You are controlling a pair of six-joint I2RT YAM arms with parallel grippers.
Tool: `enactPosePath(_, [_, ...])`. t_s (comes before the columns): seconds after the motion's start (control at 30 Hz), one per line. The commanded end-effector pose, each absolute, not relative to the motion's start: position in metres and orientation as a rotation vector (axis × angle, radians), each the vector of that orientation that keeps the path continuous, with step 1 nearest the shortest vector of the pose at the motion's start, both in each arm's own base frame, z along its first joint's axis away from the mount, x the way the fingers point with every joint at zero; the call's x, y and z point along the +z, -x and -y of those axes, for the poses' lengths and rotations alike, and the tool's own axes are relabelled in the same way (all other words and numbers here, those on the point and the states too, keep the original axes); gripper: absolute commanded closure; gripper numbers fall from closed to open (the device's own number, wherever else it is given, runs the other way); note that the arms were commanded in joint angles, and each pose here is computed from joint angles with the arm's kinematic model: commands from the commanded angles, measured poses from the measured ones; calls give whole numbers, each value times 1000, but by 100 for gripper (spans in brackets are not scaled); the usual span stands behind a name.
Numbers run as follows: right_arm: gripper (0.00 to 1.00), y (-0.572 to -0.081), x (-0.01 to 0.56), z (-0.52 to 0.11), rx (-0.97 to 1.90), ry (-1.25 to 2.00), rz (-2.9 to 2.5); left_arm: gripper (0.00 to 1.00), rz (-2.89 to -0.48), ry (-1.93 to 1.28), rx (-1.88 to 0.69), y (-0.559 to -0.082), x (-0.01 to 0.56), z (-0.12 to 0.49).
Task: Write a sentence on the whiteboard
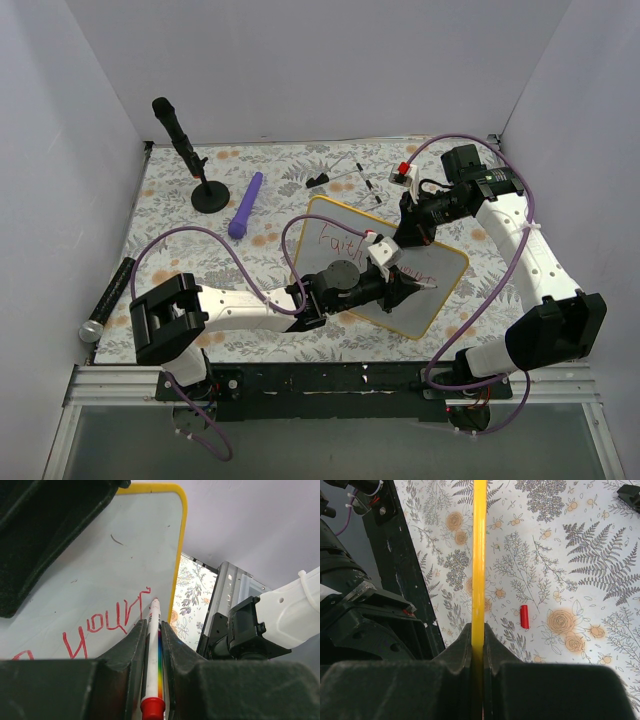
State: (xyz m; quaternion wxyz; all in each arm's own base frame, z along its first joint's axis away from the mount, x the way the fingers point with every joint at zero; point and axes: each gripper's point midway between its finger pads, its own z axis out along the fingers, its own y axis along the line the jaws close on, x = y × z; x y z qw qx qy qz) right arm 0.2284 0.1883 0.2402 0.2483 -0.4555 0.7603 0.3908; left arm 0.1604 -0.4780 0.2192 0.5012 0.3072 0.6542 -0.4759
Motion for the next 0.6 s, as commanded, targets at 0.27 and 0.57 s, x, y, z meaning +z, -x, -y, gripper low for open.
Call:
enactPosePath(0.27, [99,-225,268,-198,1122,1251,-1917,100,-1550,-666,-1115,-175,237,458])
enactPosePath(0.57, [99,-224,268,-198,1120,1253,-1916,100,-1579,-670,-1110,-173,227,451])
